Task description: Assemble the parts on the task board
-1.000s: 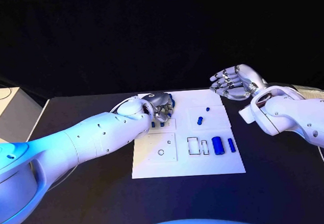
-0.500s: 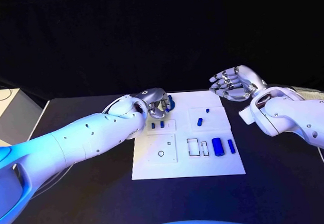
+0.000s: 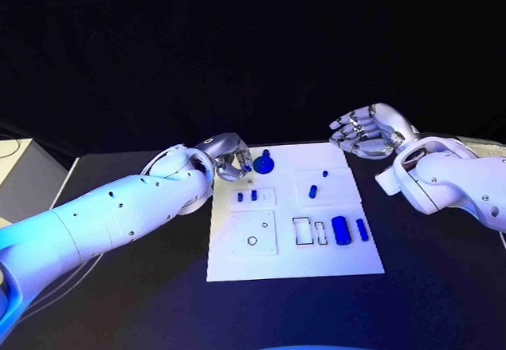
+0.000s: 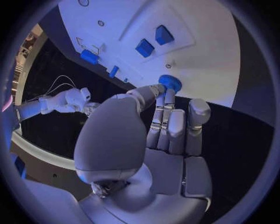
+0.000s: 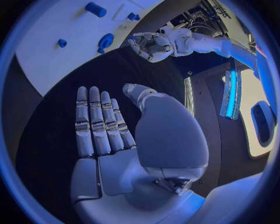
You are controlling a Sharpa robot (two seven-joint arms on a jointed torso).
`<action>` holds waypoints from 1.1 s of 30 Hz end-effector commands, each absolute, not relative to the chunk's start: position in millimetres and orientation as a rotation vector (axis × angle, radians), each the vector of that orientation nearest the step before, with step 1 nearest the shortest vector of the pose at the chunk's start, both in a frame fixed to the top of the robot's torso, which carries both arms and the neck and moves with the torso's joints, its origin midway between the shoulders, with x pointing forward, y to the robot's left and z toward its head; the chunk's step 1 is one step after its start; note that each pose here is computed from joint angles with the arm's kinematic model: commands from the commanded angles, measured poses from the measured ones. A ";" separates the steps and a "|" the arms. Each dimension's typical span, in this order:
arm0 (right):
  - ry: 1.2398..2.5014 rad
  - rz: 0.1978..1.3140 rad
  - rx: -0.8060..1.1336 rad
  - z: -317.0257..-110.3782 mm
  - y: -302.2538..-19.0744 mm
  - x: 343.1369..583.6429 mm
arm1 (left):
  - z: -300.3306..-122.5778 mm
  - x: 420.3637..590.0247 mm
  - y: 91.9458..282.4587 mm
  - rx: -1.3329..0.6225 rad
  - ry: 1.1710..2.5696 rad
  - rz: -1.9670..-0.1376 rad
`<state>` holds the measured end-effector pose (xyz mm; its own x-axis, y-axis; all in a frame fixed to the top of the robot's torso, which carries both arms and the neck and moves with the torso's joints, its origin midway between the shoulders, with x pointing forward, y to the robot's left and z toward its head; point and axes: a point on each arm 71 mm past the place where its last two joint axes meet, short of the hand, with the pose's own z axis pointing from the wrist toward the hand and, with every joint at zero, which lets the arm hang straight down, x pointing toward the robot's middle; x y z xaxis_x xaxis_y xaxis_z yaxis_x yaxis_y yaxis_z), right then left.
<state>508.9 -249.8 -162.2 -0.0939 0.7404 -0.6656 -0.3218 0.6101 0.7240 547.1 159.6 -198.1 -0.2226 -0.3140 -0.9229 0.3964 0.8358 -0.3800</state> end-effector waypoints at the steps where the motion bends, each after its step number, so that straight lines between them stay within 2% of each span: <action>1: 1.404 0.940 0.369 -162.0 -248.6 508.4 | -202.4 547.3 161.6 0.065 1.738 -0.645; 9: 1.403 0.940 0.369 -162.0 -248.3 508.4 | -206.5 549.5 164.5 0.073 1.777 -0.614; 33: 1.403 0.942 0.368 -162.0 -247.4 508.6 | -212.7 548.8 153.5 0.096 1.816 -0.613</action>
<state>509.0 -249.2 -162.4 -0.0947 0.7405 -0.6654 -0.3230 0.6094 0.7241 550.0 156.1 -211.4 -0.3170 -0.2535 -0.9139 0.3591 0.8598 -0.3631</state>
